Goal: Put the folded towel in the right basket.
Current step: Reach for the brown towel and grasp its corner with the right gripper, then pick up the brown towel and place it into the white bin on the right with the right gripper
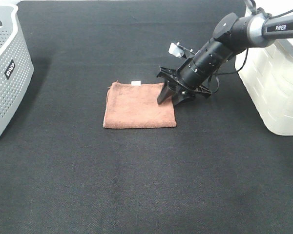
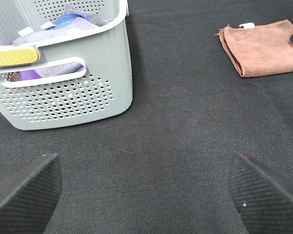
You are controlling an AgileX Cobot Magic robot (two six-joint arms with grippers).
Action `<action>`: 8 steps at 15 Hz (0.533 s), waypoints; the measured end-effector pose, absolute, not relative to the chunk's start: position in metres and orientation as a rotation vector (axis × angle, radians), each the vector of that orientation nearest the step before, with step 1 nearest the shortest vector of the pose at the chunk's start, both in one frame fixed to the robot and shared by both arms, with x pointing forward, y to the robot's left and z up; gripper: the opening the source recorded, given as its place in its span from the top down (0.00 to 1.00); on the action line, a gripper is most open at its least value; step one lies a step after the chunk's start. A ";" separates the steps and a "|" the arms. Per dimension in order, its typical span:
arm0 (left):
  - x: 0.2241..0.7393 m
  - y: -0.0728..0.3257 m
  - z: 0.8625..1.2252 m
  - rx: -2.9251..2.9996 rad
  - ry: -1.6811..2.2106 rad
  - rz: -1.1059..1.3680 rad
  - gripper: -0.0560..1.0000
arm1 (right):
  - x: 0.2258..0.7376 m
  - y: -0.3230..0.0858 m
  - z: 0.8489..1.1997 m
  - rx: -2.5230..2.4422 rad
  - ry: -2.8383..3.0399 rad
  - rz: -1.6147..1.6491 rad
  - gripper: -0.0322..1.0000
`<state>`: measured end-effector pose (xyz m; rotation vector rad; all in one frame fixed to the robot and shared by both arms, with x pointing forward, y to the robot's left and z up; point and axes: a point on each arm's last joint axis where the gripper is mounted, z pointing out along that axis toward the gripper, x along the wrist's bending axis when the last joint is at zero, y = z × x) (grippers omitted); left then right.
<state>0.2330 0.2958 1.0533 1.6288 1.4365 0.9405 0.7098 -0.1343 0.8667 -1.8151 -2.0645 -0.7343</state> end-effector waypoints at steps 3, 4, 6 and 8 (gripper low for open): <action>0.233 0.296 1.053 1.629 1.436 0.940 0.11 | 0.710 -0.134 0.863 -1.815 -2.061 -0.727 0.96; 0.233 0.296 1.053 1.629 1.436 0.940 0.11 | 0.710 -0.134 0.863 -1.810 -2.067 -0.729 0.96; 0.233 0.296 1.053 1.629 1.436 0.940 0.11 | 0.712 -0.133 0.871 -1.785 -2.082 -0.738 0.96; 0.233 0.296 1.053 1.629 1.436 0.940 0.11 | 0.717 -0.132 0.896 -1.754 -2.123 -0.792 0.96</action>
